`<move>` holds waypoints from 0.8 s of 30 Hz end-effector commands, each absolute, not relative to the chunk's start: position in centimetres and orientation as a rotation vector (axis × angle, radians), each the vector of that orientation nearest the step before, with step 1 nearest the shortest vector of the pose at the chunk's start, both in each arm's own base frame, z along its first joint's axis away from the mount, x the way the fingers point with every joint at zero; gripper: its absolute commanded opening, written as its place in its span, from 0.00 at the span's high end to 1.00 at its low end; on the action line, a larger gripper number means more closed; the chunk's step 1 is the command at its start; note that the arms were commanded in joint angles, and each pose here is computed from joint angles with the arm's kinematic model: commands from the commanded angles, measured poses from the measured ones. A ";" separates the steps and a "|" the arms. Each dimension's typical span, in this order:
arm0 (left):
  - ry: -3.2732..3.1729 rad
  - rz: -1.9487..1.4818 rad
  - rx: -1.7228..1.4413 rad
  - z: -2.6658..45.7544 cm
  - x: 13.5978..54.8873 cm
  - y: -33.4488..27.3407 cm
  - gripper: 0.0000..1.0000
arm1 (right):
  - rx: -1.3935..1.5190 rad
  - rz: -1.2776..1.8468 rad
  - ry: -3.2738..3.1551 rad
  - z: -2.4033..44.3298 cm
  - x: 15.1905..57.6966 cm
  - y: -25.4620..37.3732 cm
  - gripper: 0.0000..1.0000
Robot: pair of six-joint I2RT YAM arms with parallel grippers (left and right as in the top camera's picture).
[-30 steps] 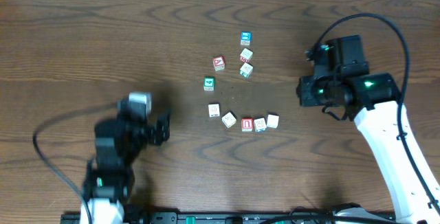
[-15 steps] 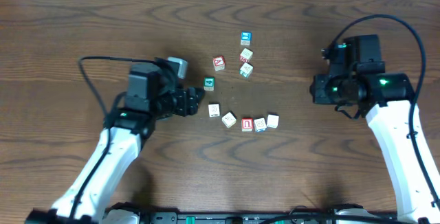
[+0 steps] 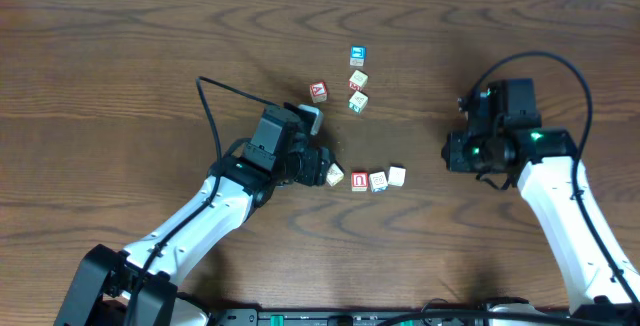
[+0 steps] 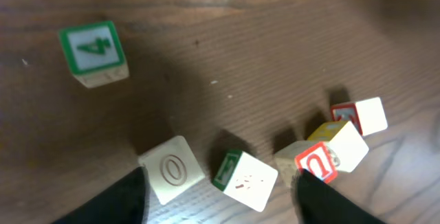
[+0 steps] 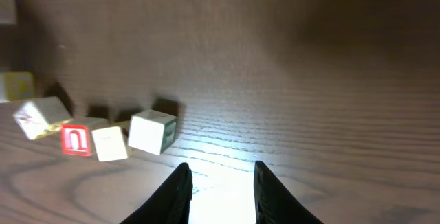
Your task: Lift 5 blocks
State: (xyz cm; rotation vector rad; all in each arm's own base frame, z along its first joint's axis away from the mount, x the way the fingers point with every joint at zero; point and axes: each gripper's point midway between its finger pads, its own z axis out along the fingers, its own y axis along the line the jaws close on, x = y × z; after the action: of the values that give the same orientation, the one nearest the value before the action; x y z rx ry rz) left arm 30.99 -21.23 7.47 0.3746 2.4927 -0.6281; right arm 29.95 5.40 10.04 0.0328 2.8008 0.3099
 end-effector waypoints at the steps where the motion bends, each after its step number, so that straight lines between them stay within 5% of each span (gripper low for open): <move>1: 2.492 -0.643 0.240 8.3 32.0 -21.4 0.51 | 0.050 0.345 2.830 8.4 29.0 5.7 0.72; 4: 2.513 -0.641 0.086 8.2 32.3 -21.1 0.51 | 0.050 0.352 2.836 7.5 28.6 5.8 0.72; 11: 2.504 -0.633 -0.052 8.4 31.8 -22.5 0.78 | 0.048 0.351 2.828 7.3 28.7 5.8 0.75; 13: 2.499 -0.604 -0.069 8.3 31.6 -22.7 0.93 | 0.047 0.351 2.825 7.3 28.8 5.8 0.75; 24: 2.472 -0.498 -0.192 7.4 32.3 -22.0 0.93 | 0.048 0.352 2.829 7.2 28.7 5.8 0.80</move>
State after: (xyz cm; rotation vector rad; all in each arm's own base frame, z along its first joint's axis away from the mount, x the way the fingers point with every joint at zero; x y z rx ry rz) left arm 30.99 -22.53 7.45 -0.1091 2.5000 -0.5561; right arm 28.91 5.67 7.47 0.0359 2.8211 0.3395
